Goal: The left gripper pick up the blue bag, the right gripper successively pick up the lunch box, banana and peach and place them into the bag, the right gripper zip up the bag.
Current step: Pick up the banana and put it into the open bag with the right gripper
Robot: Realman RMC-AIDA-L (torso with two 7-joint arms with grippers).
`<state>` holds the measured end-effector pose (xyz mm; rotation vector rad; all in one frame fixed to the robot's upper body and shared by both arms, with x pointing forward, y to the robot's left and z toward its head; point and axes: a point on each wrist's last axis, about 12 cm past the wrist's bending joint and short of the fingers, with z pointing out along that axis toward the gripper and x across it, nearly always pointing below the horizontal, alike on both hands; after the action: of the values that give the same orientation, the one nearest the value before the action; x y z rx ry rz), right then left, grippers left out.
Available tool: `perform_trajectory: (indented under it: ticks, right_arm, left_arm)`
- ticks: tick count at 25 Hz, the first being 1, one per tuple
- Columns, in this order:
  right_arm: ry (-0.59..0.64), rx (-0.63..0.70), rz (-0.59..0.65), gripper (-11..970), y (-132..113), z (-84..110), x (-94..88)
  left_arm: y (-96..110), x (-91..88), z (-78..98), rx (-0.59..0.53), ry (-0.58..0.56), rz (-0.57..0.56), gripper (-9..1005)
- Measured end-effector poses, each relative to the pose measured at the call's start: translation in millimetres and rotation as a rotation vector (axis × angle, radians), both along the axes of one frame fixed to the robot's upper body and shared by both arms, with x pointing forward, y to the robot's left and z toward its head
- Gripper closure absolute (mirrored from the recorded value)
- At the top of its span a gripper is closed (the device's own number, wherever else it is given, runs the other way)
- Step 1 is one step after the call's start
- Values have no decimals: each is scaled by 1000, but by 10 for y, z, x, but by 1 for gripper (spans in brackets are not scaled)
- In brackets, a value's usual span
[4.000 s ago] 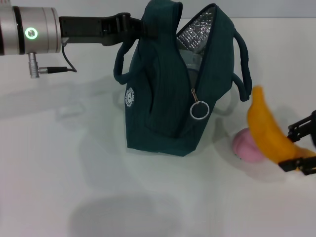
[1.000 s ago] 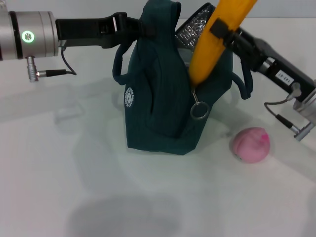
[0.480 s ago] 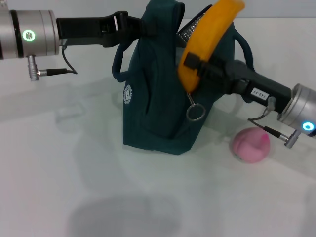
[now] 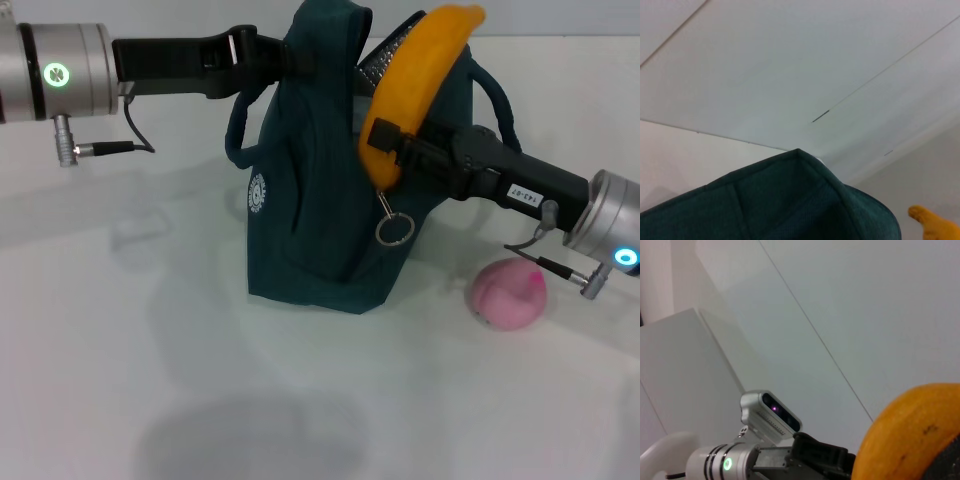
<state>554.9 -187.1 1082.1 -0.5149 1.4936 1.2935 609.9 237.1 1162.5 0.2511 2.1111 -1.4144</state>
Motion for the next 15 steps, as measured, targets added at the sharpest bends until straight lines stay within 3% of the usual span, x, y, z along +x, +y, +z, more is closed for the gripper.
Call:
perform_trajectory:
  ticks: [15]
  right_arm:
    - [-42,-17,-7,429,-100,15,1]
  left_arm:
    - [-8,15,17,2,-5,-1,949]
